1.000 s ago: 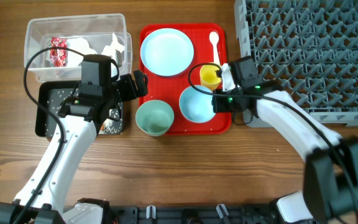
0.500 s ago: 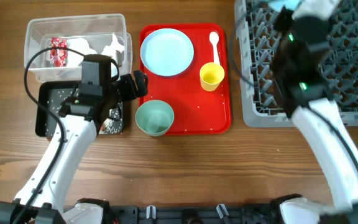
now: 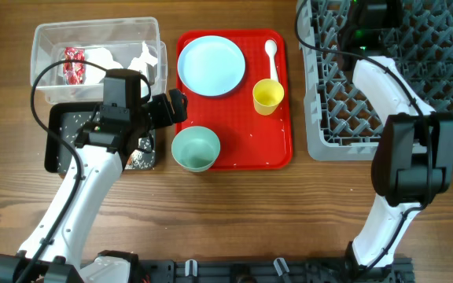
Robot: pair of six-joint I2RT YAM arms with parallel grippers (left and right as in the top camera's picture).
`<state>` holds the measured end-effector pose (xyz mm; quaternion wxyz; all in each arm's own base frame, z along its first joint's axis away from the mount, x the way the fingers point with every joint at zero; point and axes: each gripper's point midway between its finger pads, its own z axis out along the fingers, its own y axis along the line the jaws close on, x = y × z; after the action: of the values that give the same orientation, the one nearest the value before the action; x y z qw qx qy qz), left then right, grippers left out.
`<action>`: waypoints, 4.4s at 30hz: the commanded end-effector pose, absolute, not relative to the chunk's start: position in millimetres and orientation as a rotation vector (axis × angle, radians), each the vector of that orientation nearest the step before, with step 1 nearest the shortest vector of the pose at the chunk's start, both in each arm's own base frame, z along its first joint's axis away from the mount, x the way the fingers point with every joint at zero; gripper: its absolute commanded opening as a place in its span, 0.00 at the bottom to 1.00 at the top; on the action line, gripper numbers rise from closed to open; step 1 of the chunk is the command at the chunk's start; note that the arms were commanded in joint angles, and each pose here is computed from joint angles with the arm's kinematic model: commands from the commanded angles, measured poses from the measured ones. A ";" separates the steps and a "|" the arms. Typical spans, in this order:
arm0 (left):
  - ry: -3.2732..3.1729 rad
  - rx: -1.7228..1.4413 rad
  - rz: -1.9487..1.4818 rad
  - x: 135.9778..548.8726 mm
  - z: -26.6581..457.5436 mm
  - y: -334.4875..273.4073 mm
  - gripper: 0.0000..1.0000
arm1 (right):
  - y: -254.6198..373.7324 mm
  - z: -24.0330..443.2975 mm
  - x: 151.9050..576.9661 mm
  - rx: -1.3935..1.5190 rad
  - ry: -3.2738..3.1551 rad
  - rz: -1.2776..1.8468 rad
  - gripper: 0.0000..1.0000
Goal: Sort waste into correct bins and load items into the dishwasher rack
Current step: 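Carry the blue bowl right and set it into the dish rack, then reach the right gripper to the green bowl and grasp its rim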
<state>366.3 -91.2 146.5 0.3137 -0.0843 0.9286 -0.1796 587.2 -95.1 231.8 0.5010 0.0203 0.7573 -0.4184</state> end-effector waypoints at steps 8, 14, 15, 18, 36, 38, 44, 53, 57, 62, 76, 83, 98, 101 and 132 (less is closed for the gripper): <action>2.437 -0.231 -0.488 368.3 150.6 -91.6 1.00 | -103.2 233.9 606.2 0.097 1.753 -0.857 0.04; 2.437 -0.231 -0.488 368.3 150.6 -91.6 1.00 | -104.5 228.7 604.6 0.092 1.777 -0.871 0.04; 2.437 -0.231 -0.488 368.3 150.6 -91.6 1.00 | -104.5 227.9 604.4 0.093 1.779 -0.869 0.04; 2.437 -0.231 -0.488 368.3 150.6 -91.6 1.00 | -105.0 223.3 603.2 0.117 1.794 -0.852 0.04; 2.437 -0.231 -0.488 368.3 150.6 -91.6 1.00 | -110.0 222.2 597.6 0.271 1.827 -0.789 0.04; 2.437 -0.231 -0.488 368.3 150.6 -91.6 1.00 | -110.0 226.7 598.8 0.275 1.817 -0.786 0.04; 2.437 -0.231 -0.488 368.3 150.6 -91.6 1.00 | -110.0 226.5 598.8 0.204 1.837 -0.841 0.04; 2.437 -0.231 -0.488 368.3 150.6 -91.6 1.00 | -100.8 221.5 604.0 0.159 1.853 -0.795 0.04; 2.437 -0.231 -0.488 368.3 150.6 -91.6 1.00 | -101.2 211.7 612.0 0.085 1.843 -0.858 0.04; 2.437 -0.231 -0.488 368.3 150.6 -91.6 1.00 | -107.8 176.0 617.6 0.034 1.874 -0.964 0.04; 2.437 -0.231 -0.488 368.3 150.6 -91.6 1.00 | -106.5 158.4 630.0 0.008 1.809 -0.997 0.04; 2.437 -0.231 -0.488 368.3 150.6 -91.6 1.00 | -63.8 157.9 635.6 -0.108 1.807 -0.992 0.04; 2.437 -0.231 -0.488 368.3 150.6 -91.6 1.00 | -96.0 172.0 626.6 0.044 1.745 -1.070 0.04; 2.437 -0.231 -0.488 368.3 150.6 -91.6 1.00 | -94.6 157.8 628.0 0.012 1.781 -1.070 0.04; 2.437 -0.231 -0.488 368.3 150.6 -91.6 1.00 | 63.9 299.1 517.4 0.011 2.051 0.046 1.00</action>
<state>366.6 -91.8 146.9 0.3142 -0.0835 0.9281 -0.1814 545.7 1.6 289.3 0.5242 0.0058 0.8255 -0.2088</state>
